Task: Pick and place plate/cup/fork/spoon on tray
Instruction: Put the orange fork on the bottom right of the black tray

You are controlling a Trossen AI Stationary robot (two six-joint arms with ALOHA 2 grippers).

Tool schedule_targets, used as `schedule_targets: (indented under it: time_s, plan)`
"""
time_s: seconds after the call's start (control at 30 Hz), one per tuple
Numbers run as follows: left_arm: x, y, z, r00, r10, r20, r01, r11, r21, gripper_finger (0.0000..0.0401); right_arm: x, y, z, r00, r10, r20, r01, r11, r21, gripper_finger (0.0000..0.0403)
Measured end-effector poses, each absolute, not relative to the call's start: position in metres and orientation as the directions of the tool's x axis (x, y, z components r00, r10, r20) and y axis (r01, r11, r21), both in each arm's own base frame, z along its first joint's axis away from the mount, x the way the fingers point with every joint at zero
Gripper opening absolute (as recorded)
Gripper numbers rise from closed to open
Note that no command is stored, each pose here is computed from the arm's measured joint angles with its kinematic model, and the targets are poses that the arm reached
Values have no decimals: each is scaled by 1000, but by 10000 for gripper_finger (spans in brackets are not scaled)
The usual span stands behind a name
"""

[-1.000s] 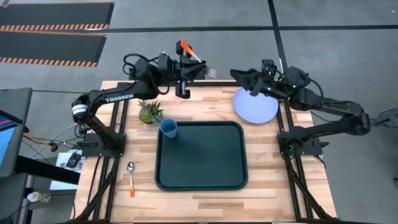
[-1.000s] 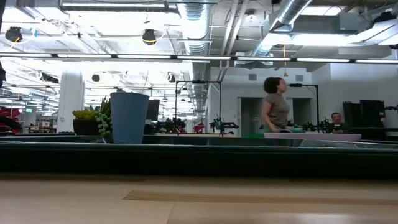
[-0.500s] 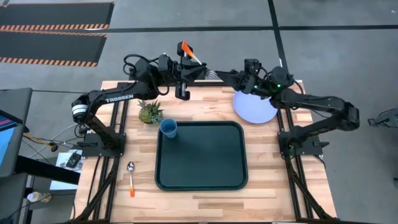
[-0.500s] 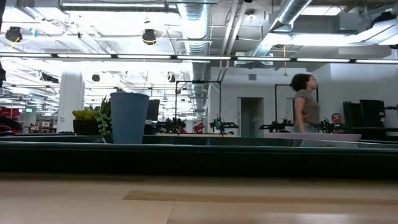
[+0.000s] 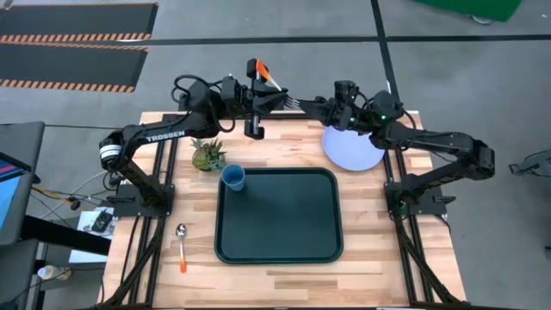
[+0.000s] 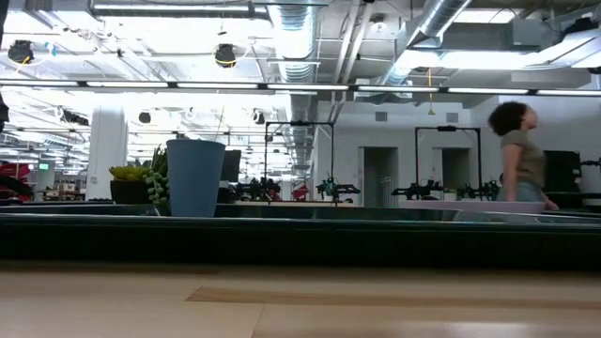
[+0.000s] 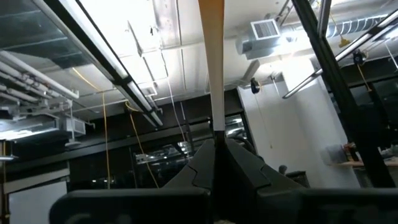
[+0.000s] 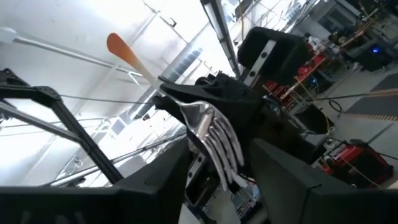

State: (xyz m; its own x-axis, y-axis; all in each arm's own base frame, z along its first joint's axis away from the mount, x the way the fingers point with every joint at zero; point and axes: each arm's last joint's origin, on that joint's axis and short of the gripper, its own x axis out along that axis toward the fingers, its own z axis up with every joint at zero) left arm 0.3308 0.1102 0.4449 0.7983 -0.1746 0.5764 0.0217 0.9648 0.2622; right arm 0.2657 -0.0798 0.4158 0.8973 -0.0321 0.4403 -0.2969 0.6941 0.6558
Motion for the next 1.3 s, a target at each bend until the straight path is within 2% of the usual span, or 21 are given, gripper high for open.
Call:
schedule_targets:
  time_s: [0.17,0.47,0.77,0.9,1.03,1.17,1.3]
  plan:
    - [331,110,445,798,-175,576,17,963,268,8,266,-79,415,902,-16,432,-303,690,657,153]
    - [331,110,444,803,-173,570,15,962,271,8,266,-80,414,907,6,422,-305,701,645,112]
    - [332,110,444,809,-176,561,15,960,279,9,266,-82,413,913,31,408,-304,718,626,12]
    - [332,111,443,821,-154,550,17,969,246,13,265,-83,413,913,30,406,-300,723,622,10]
    - [335,113,440,851,-102,514,46,992,120,39,263,-86,413,918,29,395,-286,738,611,5]
    - [338,116,433,894,-98,438,102,995,15,86,251,-94,415,935,14,356,-245,750,615,3]
    - [349,119,411,957,-94,274,139,979,-150,138,230,-98,423,946,-39,323,-169,790,589,2]
